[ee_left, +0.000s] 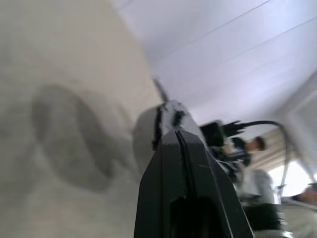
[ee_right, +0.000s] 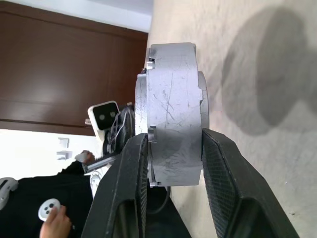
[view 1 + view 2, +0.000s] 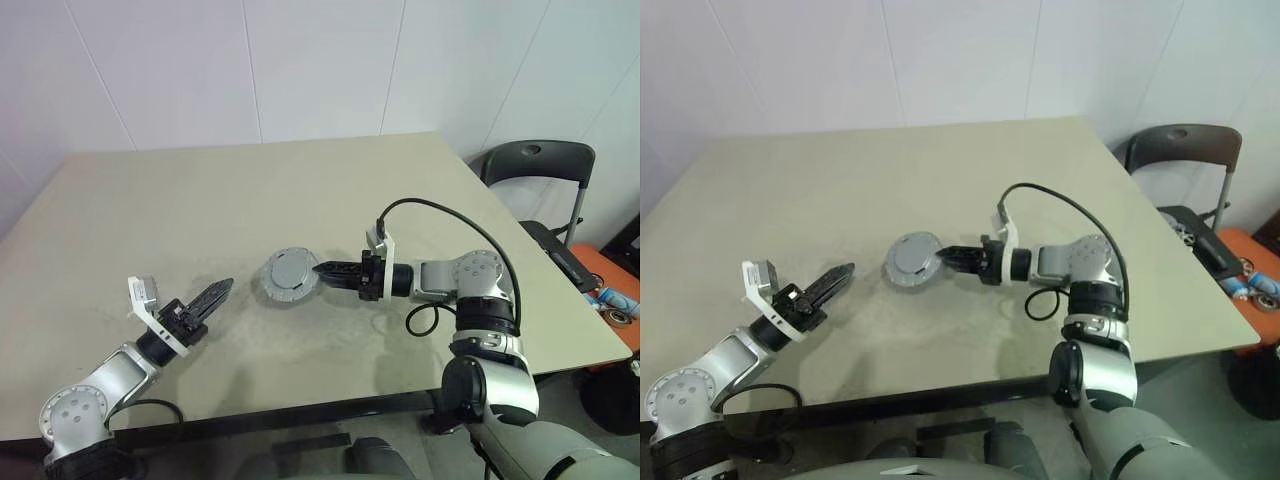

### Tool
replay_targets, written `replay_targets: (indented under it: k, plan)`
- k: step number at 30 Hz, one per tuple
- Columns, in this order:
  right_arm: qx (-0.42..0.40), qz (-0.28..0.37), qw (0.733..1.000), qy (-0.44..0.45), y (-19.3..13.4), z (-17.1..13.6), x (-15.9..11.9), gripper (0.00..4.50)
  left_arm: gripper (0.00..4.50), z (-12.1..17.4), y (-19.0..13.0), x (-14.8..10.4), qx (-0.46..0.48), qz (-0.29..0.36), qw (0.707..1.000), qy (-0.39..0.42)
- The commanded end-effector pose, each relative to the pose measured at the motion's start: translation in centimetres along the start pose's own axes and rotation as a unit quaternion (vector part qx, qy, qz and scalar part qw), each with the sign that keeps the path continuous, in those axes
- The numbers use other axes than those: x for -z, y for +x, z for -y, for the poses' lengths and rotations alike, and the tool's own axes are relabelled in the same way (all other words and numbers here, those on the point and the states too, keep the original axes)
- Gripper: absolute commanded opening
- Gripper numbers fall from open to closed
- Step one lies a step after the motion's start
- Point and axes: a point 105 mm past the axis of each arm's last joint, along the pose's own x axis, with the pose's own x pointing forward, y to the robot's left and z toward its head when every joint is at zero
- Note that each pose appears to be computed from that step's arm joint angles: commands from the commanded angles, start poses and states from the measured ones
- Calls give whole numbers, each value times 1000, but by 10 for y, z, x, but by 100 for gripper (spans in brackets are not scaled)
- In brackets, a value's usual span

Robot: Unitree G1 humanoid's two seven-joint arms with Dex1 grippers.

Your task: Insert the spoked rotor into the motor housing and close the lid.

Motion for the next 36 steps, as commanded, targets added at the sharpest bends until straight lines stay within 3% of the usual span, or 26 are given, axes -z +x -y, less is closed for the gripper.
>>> replay_targets:
  k: [1,11,36]
  plan:
    - [-61,1,997,-42,-1,-34,-11,123,119,20,0,-2,39,-2,999,5]
    - [-85,-8,995,-57,-2,-47,-11,123,446,32,-5,12,83,-31,995,-42]
    - [-138,-43,987,-75,6,-68,7,123,450,38,13,20,115,-53,992,-23]
